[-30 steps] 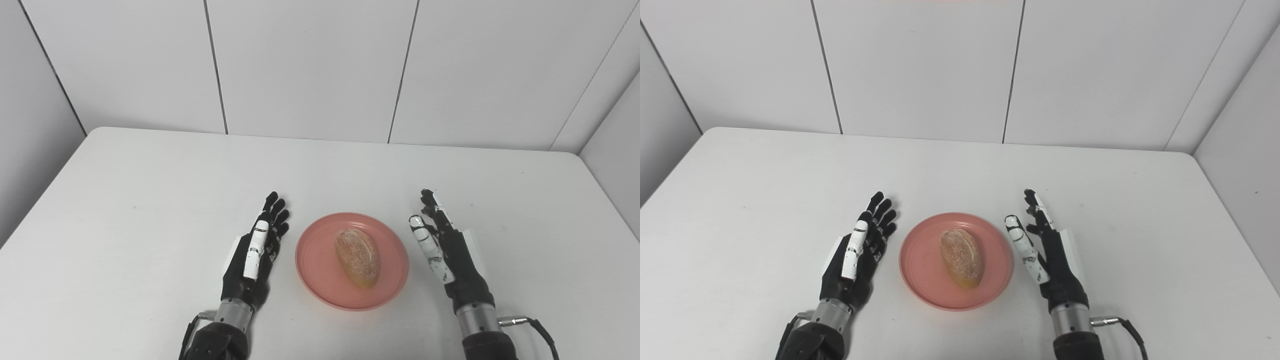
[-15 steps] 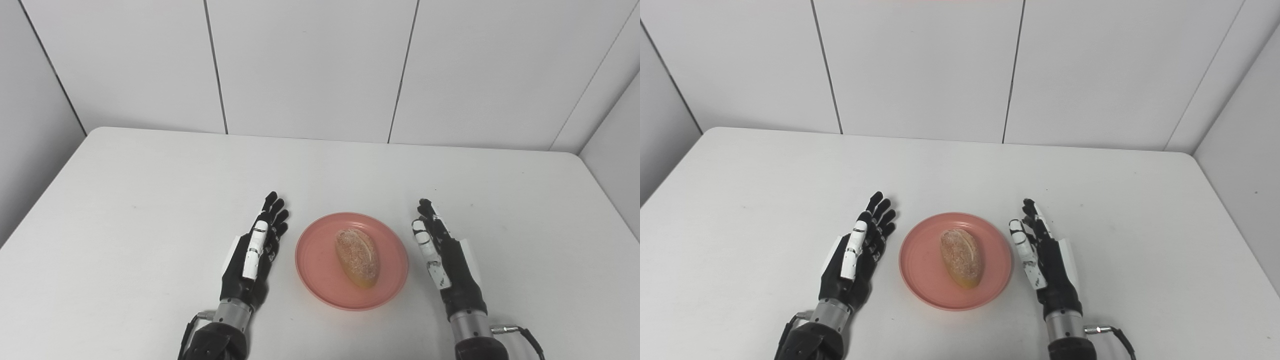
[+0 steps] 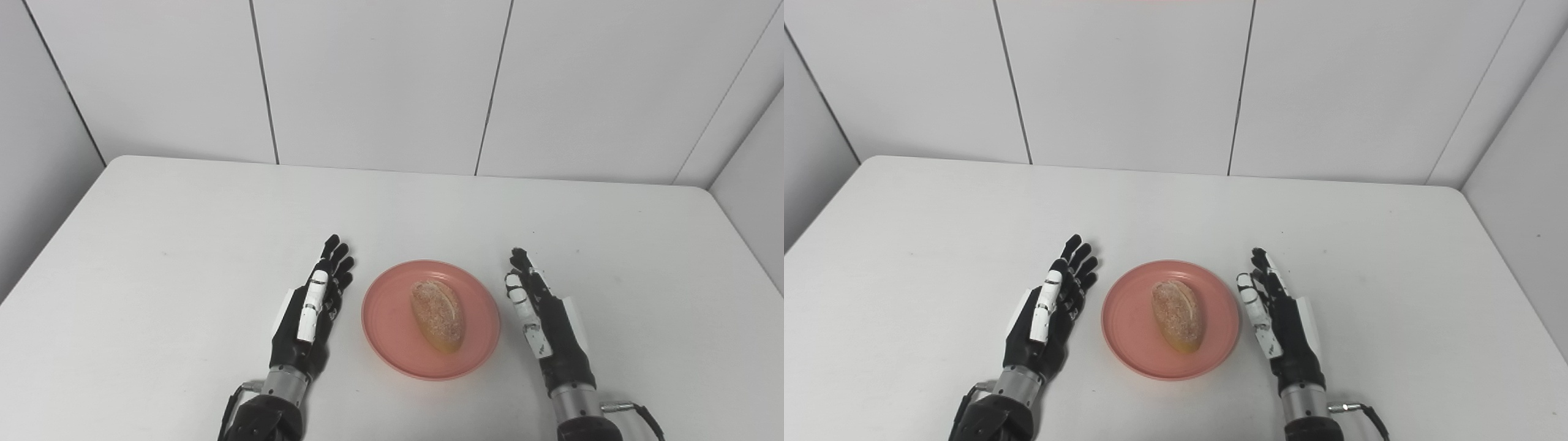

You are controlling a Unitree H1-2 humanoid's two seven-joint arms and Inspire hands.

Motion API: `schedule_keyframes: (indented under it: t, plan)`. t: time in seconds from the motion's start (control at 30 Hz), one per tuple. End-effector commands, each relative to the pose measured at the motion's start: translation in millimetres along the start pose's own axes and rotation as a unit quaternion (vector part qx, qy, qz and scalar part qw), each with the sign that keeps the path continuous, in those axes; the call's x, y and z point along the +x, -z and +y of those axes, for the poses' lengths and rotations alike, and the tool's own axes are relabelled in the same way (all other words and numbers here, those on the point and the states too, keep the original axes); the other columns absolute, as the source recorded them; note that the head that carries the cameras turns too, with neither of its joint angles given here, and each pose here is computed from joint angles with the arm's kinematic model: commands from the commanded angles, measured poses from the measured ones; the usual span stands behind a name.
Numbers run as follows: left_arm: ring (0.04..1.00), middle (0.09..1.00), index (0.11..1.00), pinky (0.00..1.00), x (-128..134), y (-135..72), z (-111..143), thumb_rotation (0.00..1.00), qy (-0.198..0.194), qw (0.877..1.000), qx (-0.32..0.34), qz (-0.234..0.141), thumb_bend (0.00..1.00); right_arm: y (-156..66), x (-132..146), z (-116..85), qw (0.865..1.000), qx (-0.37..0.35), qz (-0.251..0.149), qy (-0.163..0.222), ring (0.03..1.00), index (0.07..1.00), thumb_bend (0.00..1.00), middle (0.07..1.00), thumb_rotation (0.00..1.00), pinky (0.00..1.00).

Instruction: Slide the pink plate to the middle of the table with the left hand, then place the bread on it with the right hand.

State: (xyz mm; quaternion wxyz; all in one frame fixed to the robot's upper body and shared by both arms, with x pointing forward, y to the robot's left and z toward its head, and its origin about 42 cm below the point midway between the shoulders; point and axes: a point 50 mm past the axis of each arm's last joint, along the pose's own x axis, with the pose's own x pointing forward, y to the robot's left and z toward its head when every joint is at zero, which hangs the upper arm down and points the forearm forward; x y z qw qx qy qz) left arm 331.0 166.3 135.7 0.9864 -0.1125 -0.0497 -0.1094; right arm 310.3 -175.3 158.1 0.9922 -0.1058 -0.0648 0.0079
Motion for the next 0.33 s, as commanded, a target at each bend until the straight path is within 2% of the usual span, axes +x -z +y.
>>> schedule_keyframes:
  t: [0.0, 0.3]
  plan:
    - [0.979, 0.991, 0.980, 1.00, -3.3, 4.9, 2.3, 1.00, -0.004, 1.000, 0.004, 0.011, 0.48, -13.0, 2.3, -2.4, 0.999, 0.002, -0.047, 0.007, 0.913, 0.922, 0.36, 0.930, 1.00, 0.84]
    - [0.982, 0.994, 0.985, 1.00, -4.2, 2.9, 1.9, 1.00, -0.001, 1.000, -0.001, 0.007, 0.47, -16.0, 0.7, -2.6, 0.998, 0.000, -0.055, 0.007, 0.913, 0.922, 0.35, 0.929, 1.00, 0.84]
